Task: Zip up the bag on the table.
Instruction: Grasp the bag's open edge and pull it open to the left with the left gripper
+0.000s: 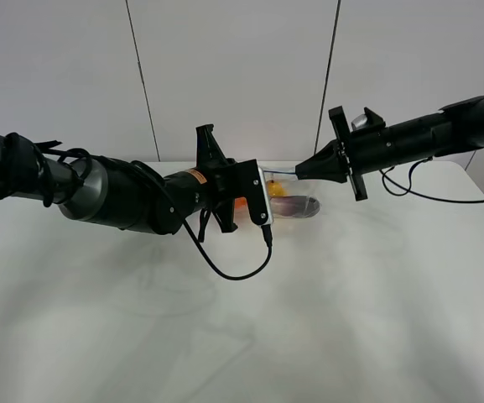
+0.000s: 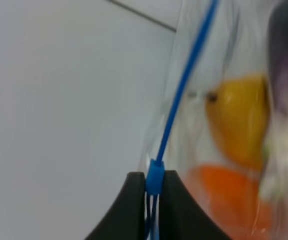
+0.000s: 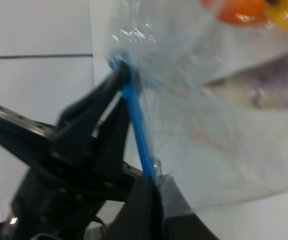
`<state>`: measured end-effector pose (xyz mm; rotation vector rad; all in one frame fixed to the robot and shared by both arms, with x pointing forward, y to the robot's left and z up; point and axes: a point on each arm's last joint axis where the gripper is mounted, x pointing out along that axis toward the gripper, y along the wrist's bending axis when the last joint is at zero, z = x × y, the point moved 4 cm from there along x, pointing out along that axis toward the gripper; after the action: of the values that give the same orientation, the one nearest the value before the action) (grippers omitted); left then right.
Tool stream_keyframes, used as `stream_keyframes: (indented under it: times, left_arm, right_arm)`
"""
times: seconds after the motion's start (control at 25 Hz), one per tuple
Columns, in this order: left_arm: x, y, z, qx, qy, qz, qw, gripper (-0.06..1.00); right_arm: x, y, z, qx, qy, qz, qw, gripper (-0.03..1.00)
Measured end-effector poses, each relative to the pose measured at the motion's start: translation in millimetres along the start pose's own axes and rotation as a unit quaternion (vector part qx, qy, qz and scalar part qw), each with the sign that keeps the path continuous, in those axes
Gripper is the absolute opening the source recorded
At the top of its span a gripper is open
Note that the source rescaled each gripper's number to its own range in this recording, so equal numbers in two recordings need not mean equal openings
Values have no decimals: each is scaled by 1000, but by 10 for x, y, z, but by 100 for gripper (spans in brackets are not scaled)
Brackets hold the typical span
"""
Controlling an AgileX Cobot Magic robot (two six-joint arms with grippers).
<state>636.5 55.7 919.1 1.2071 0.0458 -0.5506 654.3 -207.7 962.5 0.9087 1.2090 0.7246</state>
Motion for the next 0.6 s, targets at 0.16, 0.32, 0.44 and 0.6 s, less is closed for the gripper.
stream_keyframes:
  times: [0.16, 0.32, 0.44, 0.6]
  left_arm:
    - [8, 43, 11, 5, -2, 10, 1000, 5]
    - [12, 69, -25, 6, 2, 14, 1000, 5]
    - [26, 125, -143, 2, 14, 19, 1000, 5]
    - [43, 230, -377, -8, 39, 29, 999, 5]
  right_arm:
    - [-265, 119, 64, -21, -17, -10, 1000, 0]
    - [-433, 144, 66, -32, -28, -24, 999, 0]
    - [-530, 170, 71, -36, -38, -28, 998, 0]
    - [-572, 193, 70, -40, -42, -31, 998, 0]
